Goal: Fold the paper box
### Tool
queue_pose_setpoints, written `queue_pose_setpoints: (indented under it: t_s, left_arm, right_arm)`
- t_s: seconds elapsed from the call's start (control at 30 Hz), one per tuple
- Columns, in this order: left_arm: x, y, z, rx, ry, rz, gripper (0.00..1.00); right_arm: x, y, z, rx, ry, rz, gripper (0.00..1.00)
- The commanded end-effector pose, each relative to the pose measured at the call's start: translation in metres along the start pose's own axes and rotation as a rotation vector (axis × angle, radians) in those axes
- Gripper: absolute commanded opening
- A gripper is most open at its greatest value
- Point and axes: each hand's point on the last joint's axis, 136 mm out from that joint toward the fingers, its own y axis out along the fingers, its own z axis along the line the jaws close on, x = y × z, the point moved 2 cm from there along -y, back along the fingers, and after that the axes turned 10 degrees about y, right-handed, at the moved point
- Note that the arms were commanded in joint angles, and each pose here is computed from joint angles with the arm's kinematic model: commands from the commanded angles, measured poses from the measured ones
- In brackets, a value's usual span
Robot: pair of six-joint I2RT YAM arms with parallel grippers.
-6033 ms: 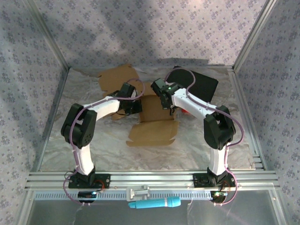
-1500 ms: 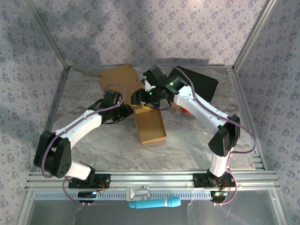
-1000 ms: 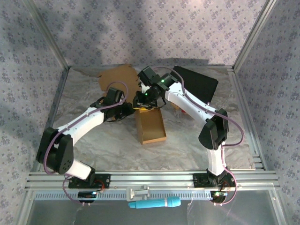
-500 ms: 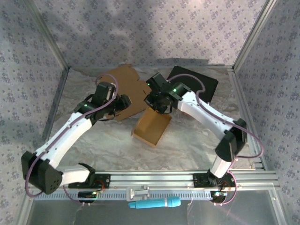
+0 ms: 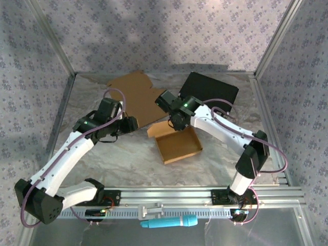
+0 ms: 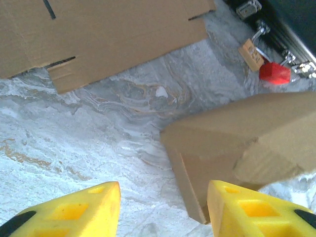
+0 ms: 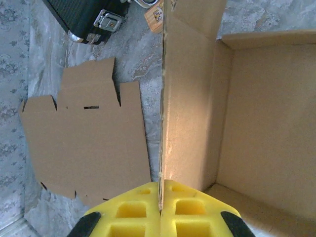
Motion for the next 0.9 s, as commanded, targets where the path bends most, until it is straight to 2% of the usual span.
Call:
queue_pose_setpoints:
  t_s: [0.0, 0.2, 0.23, 0.37, 0.53, 0.7, 0.87]
  left_arm:
    - [-0.013, 0.008, 0.001, -0.024, 0.072, 0.067, 0.51]
    - [-0.012, 0.028, -0.005, -0.07, 0.189, 0.065, 0.55]
    - [-0.01, 0.032, -0.009, -0.088, 0.223, 0.055, 0.55]
    - [-0.007, 0.046, -0.033, -0.164, 0.379, 0.009, 0.57]
    - [-0.013, 0.069, -0.056, -0.2, 0.536, -0.004, 0.6]
    - [-0.015, 0.081, -0.071, -0.199, 0.617, 0.001, 0.6]
    - [-0.017, 0.088, -0.068, -0.116, 0.645, -0.013, 0.62]
  right_arm:
    - [0.017, 0.01, 0.0, 0.018, 0.435, -0.087, 0.0]
    - [0.025, 0.004, 0.008, 0.004, 0.41, -0.059, 0.0]
    - [0.028, 0.001, 0.009, 0.006, 0.4, -0.059, 0.02]
    - [0.038, -0.006, 0.007, 0.0, 0.358, -0.035, 0.22]
    - [0.05, -0.003, 0.006, -0.041, 0.285, 0.034, 0.22]
    - [0.066, -0.002, 0.007, -0.047, 0.226, 0.065, 0.29]
    - [0.08, 0.005, 0.016, -0.044, 0.188, 0.121, 0.31]
